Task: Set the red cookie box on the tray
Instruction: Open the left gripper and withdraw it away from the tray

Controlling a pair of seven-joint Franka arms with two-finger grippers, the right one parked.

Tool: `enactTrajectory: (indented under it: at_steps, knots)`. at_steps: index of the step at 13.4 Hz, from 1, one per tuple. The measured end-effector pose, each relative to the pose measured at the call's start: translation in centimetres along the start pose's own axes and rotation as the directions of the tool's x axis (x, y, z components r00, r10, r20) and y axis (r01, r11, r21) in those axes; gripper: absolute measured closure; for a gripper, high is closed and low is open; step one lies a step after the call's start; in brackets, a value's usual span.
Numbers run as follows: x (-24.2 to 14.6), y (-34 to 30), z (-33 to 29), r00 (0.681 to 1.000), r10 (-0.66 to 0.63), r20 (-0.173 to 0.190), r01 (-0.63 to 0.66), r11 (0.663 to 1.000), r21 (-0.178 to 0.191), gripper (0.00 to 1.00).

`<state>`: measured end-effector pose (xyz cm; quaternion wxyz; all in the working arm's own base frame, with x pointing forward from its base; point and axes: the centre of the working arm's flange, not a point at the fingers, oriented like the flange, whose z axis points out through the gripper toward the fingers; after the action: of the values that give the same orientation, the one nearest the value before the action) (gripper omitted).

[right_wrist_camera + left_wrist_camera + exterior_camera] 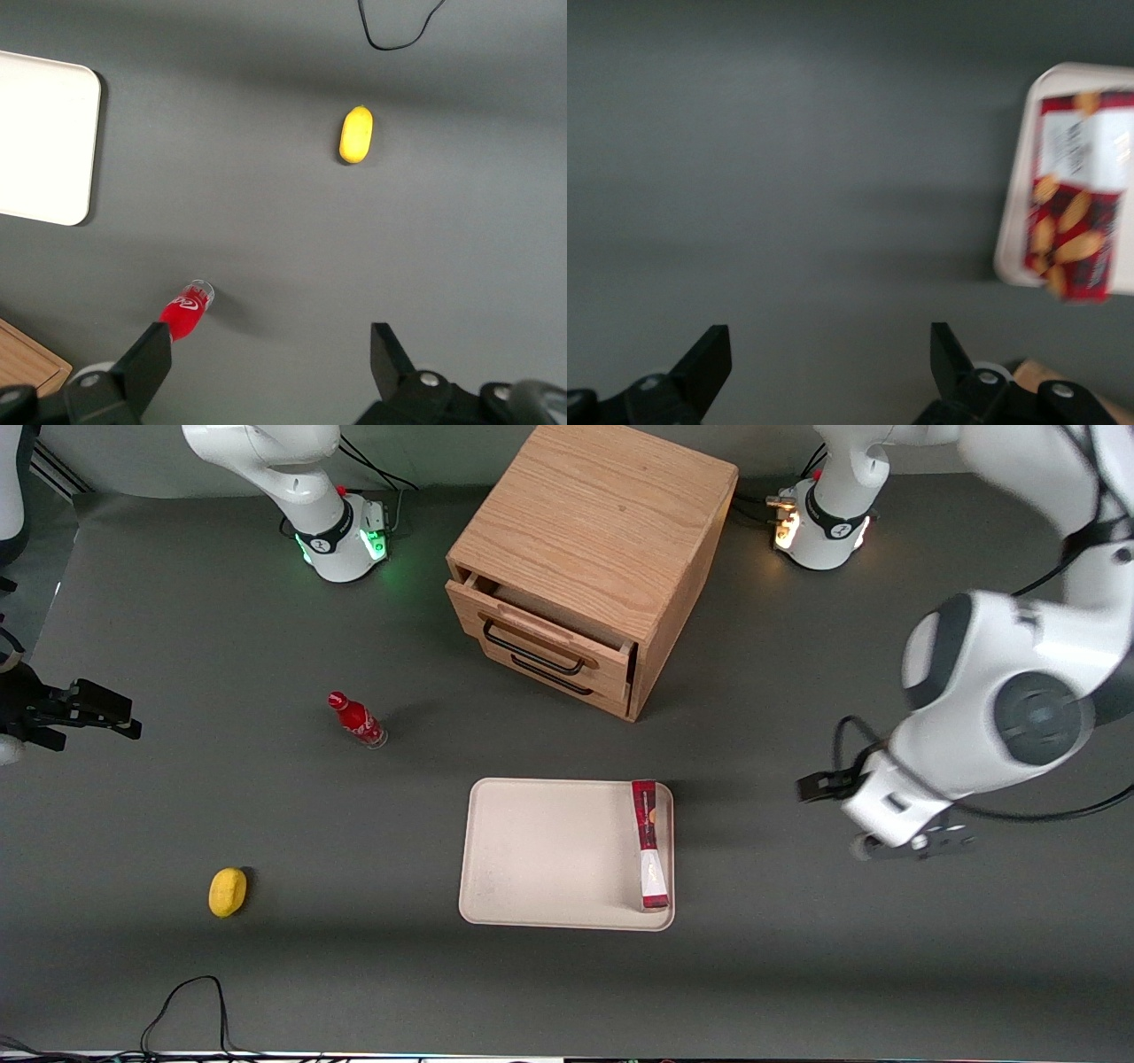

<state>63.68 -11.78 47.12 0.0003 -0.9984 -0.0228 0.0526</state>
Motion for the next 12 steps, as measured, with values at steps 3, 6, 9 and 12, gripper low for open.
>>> enactTrajectory:
  at_steps: [3,6,9,12]
  knots:
    - [-5.1,-9.3,-2.6,0.999,0.004,0.039,-0.004,1.000,0.011,0.00]
    - [-10.1,-15.6,-6.2,0.997,-0.058,0.054,0.058,0.998,0.003,0.00]
    - [-13.2,-16.8,-9.1,0.995,-0.080,0.065,0.080,0.997,-0.001,0.00]
    - [-13.9,-15.4,-10.6,0.997,-0.049,0.057,0.048,0.998,0.028,0.00]
